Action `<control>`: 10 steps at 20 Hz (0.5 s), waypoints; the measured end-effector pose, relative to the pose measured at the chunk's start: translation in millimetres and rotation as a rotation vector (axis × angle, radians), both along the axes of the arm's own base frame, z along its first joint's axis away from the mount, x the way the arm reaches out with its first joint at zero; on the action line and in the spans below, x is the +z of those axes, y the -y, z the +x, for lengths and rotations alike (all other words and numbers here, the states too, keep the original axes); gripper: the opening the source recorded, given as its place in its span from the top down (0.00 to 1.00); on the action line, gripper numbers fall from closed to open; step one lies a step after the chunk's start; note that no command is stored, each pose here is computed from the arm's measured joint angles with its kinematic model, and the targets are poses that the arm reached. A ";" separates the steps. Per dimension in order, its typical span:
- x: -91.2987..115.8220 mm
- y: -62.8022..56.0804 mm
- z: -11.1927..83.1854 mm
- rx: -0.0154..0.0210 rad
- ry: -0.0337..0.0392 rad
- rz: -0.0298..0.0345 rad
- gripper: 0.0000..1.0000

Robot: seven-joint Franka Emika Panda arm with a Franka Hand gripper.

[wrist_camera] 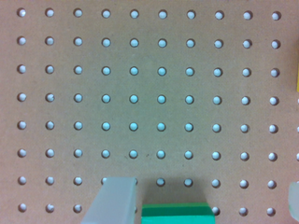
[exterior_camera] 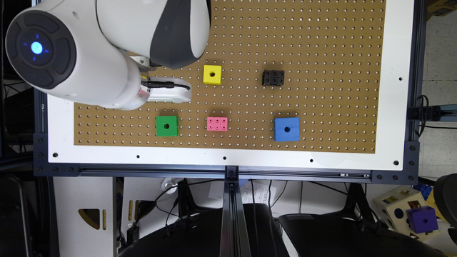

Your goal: Pick up green block.

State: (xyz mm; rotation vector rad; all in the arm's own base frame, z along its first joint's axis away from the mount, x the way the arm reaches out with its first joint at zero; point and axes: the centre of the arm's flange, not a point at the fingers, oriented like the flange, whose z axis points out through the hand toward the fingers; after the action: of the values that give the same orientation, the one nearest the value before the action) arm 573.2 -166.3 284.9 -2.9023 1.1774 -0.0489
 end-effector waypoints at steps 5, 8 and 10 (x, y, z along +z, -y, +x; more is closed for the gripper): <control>-1.3 2.2 -1.6 -0.0065 -0.0036 0.0006 0.00; 0.2 9.2 -1.9 -0.0159 0.0050 -0.0023 0.00; 3.1 16.0 0.0 -0.0229 0.0134 -0.0053 0.00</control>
State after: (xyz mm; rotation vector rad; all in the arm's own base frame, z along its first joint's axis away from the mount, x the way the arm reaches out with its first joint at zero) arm 573.2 -182.3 288.0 -2.8885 1.2104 -0.0716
